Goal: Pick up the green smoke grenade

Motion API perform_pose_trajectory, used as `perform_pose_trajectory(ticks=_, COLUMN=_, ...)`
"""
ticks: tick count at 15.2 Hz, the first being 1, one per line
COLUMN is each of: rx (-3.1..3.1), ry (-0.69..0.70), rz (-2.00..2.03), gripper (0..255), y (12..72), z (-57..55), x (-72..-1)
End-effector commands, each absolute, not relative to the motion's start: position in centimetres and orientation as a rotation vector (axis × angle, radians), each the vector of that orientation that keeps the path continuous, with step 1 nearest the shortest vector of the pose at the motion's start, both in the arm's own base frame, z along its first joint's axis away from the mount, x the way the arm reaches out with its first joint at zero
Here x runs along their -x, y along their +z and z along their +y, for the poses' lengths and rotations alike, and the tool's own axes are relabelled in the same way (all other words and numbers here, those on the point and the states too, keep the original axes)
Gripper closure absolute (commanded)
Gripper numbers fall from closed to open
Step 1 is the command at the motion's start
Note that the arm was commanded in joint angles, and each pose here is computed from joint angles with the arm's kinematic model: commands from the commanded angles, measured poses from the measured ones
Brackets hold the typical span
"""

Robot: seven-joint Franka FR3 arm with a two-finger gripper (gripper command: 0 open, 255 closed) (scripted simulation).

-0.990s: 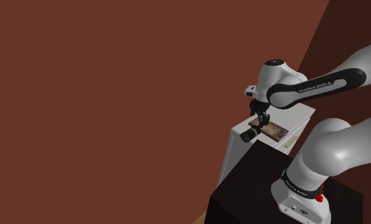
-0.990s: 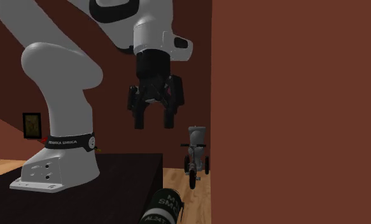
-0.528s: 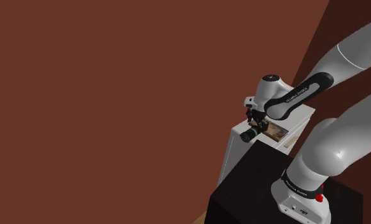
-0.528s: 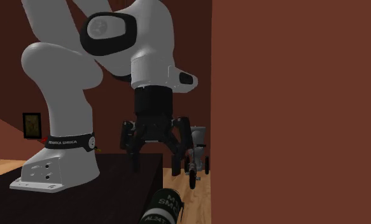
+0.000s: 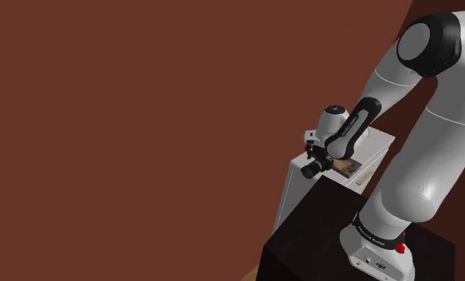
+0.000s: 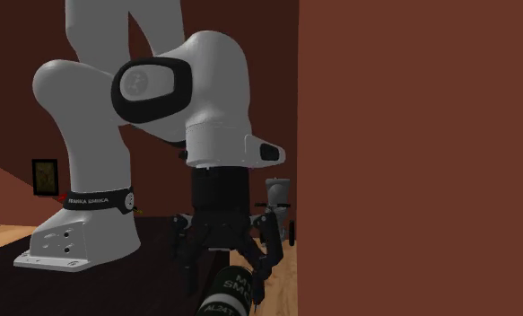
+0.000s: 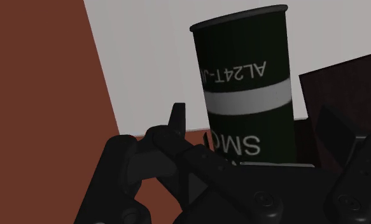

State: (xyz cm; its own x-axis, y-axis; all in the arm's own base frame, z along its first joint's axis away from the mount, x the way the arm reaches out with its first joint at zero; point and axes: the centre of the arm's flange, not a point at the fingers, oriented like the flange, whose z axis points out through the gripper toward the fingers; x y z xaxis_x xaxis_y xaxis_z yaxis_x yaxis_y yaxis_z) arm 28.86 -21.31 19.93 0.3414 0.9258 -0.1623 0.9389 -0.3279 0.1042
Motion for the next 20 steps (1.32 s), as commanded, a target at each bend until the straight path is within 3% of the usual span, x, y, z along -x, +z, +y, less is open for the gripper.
perform_pose_trajectory(ticks=1, rx=-2.419, ry=-0.108, rz=1.703, gripper=0, y=18.9, z=-21.3, x=-28.8)
perform_pose_trajectory(ticks=4, rx=-2.419, ry=-0.108, rz=1.703, gripper=0, y=18.1, z=-21.3, x=-28.8)
perform_pose_trajectory(ticks=5, rx=-2.419, ry=-0.107, rz=1.703, gripper=255, y=18.0, z=-21.3, x=-28.8)
perform_pose_trajectory(ticks=14, rx=-2.419, ry=-0.108, rz=1.703, gripper=255, y=18.1, z=-21.3, x=-28.8)
perform_pose_trajectory(ticks=20, rx=-2.419, ry=-0.108, rz=1.703, gripper=255, y=21.2, z=-21.3, x=-28.8)
